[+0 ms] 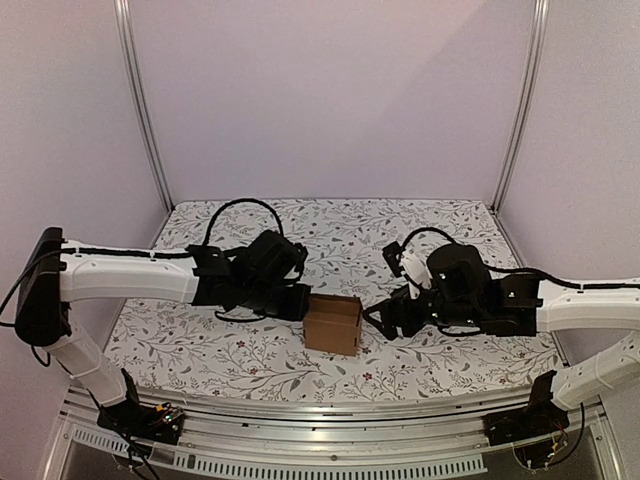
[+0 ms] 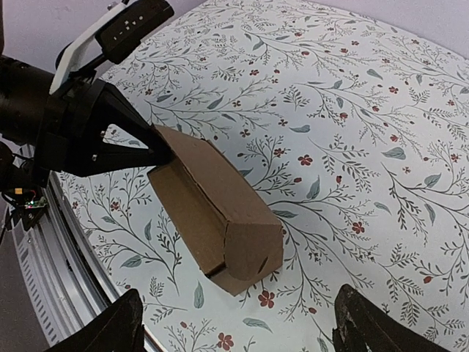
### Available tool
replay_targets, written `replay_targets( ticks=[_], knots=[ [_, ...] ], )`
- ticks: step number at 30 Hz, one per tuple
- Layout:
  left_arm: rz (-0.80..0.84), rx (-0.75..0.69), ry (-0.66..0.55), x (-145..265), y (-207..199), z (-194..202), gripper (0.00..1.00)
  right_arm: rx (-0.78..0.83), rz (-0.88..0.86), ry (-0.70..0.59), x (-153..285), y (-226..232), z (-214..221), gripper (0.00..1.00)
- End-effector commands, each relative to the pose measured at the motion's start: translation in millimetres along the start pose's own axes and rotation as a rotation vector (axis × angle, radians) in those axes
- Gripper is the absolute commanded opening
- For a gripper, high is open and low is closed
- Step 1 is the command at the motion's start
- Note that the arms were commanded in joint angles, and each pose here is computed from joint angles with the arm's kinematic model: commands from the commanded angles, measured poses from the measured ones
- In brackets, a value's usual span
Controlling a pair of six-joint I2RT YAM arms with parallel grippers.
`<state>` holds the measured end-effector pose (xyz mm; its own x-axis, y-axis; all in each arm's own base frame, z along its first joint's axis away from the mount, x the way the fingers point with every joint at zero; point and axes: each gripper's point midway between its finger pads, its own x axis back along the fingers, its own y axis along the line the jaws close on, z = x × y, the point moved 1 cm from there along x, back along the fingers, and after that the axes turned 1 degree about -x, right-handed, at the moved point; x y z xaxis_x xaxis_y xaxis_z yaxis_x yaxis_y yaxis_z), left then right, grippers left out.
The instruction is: Fold the paper box
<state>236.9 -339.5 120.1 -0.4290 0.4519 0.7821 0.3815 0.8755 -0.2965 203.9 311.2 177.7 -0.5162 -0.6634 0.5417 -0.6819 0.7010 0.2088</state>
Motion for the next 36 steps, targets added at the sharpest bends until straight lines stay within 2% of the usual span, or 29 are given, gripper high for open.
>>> replay_targets(
  ticks=[1,14,25,29,33,36],
  knots=[
    [-0.082,-0.026,0.195,-9.8,12.3,55.9,0.0,-0.036,0.074,0.081,-1.6,1.4,9.4,0.81],
    [-0.088,-0.06,0.176,-0.2,0.2,61.2,0.0,0.011,0.257,0.133,-25.5,-1.3,6.6,0.53],
    [-0.103,-0.06,0.17,0.3,0.2,63.8,0.0,0.009,0.26,0.19,-31.5,7.0,26.6,0.35],
    [-0.11,-0.059,0.174,-0.5,0.3,64.3,0.0,0.006,0.258,0.192,-30.4,8.7,27.9,0.21],
    [-0.113,-0.063,0.175,-0.6,-0.9,64.1,0.0,0.006,0.253,0.184,-29.3,10.5,24.6,0.01],
    [-0.117,-0.069,0.175,-0.8,-2.0,64.0,0.0,0.007,0.251,0.182,-28.6,11.5,21.7,0.0]
  ],
)
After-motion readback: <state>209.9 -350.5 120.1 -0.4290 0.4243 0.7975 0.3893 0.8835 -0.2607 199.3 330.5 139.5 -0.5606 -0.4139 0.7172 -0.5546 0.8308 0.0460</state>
